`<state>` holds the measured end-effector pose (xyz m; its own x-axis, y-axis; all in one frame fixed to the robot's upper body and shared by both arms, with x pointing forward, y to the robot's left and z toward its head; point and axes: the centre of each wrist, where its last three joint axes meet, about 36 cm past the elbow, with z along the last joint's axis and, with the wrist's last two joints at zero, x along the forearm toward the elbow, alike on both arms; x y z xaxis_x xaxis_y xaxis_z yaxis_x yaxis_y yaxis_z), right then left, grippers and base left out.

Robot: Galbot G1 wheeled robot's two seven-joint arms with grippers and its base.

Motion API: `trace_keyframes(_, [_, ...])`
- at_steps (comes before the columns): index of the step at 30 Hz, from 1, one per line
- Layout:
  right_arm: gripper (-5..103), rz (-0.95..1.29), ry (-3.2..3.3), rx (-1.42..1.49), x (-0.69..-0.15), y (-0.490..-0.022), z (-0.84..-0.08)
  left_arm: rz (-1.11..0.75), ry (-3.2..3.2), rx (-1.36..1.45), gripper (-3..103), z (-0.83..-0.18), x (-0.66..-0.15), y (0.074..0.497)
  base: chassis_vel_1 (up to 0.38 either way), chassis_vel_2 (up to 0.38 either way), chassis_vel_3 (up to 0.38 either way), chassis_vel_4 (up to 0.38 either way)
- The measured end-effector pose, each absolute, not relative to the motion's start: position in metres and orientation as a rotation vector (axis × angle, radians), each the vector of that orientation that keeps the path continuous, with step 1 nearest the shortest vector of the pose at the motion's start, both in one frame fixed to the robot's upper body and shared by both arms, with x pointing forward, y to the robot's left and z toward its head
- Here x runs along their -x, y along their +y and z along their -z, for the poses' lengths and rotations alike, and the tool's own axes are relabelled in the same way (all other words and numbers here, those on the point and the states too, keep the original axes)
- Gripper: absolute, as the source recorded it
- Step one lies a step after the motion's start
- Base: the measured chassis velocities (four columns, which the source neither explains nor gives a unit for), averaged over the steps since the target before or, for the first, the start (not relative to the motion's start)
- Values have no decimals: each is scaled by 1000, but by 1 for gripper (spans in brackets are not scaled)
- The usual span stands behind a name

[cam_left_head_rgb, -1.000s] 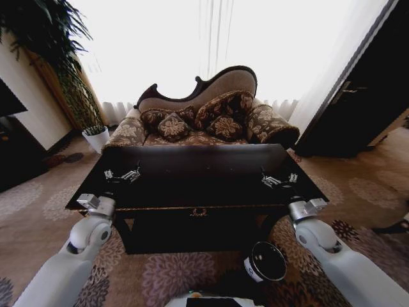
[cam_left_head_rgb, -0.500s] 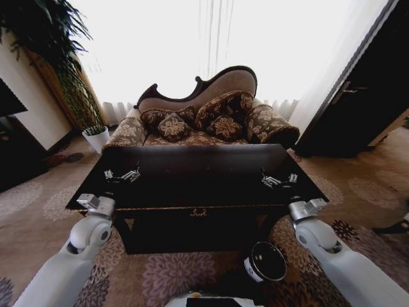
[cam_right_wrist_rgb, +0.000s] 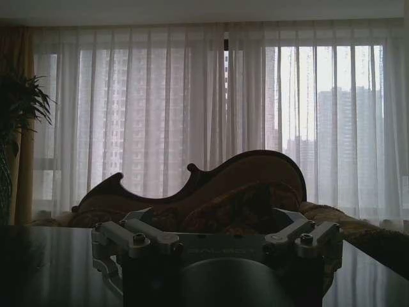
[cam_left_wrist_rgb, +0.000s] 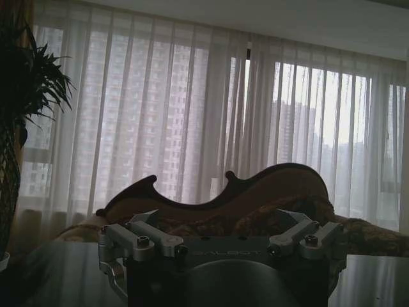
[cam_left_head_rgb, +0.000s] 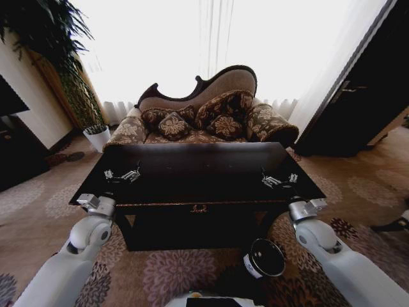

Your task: Move to the front of the table and place the trash on the table into the trash bin.

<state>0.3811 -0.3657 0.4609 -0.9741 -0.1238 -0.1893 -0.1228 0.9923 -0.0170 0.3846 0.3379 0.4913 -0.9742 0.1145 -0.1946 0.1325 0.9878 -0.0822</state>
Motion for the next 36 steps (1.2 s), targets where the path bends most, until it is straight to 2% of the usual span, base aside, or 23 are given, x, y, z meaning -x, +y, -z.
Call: trace_keyframes(36, [100, 7, 2944, 184, -381, -366, -461, 141, 2942, -184, 100, -491, -385, 338, 79, -78, -78, 77])
